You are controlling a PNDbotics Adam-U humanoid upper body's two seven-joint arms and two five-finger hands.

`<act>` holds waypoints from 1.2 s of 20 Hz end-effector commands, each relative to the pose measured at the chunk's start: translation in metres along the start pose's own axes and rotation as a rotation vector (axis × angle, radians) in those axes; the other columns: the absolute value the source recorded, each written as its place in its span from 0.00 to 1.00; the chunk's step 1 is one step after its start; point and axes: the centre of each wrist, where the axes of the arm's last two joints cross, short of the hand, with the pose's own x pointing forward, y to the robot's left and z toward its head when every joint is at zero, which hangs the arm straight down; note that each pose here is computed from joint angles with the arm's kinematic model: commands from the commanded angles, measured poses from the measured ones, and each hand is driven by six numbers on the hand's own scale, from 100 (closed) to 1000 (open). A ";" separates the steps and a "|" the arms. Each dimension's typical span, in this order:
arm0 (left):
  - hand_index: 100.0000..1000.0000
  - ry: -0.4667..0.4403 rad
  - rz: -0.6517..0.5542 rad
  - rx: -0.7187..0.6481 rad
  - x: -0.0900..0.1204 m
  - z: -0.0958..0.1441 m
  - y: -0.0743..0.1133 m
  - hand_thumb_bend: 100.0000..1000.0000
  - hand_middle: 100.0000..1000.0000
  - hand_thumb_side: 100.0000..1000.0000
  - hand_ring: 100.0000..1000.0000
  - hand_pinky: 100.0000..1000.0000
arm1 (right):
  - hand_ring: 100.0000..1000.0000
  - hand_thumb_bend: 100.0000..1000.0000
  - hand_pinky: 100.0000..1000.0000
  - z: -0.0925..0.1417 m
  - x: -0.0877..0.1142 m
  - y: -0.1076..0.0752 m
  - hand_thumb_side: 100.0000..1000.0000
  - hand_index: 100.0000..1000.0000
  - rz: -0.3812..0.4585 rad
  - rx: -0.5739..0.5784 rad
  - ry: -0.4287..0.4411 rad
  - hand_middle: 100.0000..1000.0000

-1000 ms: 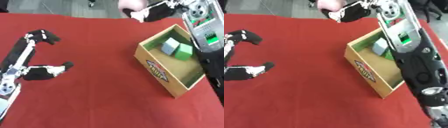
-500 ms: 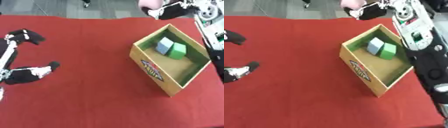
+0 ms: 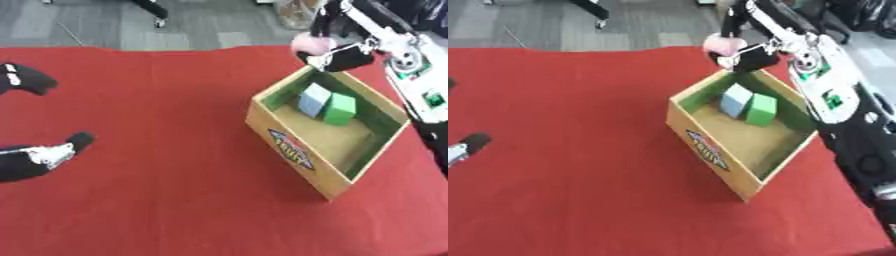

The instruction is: Pick up the objects with one hand, pass them to the other hand, and then place them into the box on the other side of the table.

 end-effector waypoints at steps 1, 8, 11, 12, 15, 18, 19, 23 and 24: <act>0.69 -0.025 -0.033 0.028 0.003 -0.003 0.015 0.59 0.62 0.34 0.61 0.76 | 0.59 0.31 0.70 0.006 -0.011 -0.015 0.00 0.40 0.062 -0.020 0.029 0.26; 0.69 -0.021 -0.035 0.039 0.003 -0.002 0.016 0.59 0.62 0.34 0.61 0.76 | 0.68 0.32 0.73 0.015 -0.027 -0.005 0.00 0.57 0.102 0.043 0.053 0.43; 0.69 -0.019 -0.037 0.043 0.002 -0.002 0.017 0.59 0.62 0.34 0.61 0.76 | 0.76 0.35 0.78 0.019 -0.032 -0.004 0.08 0.69 0.129 0.074 0.066 0.59; 0.69 -0.018 -0.038 0.044 0.002 -0.002 0.017 0.59 0.62 0.34 0.61 0.76 | 0.80 0.38 0.80 0.021 -0.033 -0.004 0.18 0.74 0.142 0.081 0.071 0.65; 0.69 -0.013 -0.044 0.049 0.001 -0.001 0.018 0.59 0.62 0.34 0.61 0.76 | 0.91 0.61 0.87 0.026 -0.036 -0.005 0.26 0.85 0.197 0.089 0.086 0.80; 0.69 -0.004 -0.056 0.057 0.000 0.002 0.021 0.59 0.63 0.34 0.61 0.76 | 0.93 0.66 0.89 0.031 -0.040 -0.006 0.21 0.87 0.256 0.101 0.123 0.82; 0.69 0.001 -0.061 0.060 -0.002 0.003 0.022 0.60 0.63 0.34 0.61 0.76 | 0.93 0.66 0.89 0.032 -0.041 -0.007 0.20 0.87 0.267 0.097 0.136 0.82; 0.69 0.031 -0.089 0.083 -0.006 0.011 0.028 0.60 0.63 0.34 0.61 0.76 | 0.93 0.65 0.89 0.038 -0.044 -0.010 0.21 0.88 0.284 0.054 0.178 0.82; 0.69 0.034 -0.092 0.088 -0.006 0.012 0.029 0.60 0.63 0.34 0.61 0.76 | 0.93 0.65 0.89 0.039 -0.044 -0.010 0.21 0.88 0.284 0.047 0.183 0.82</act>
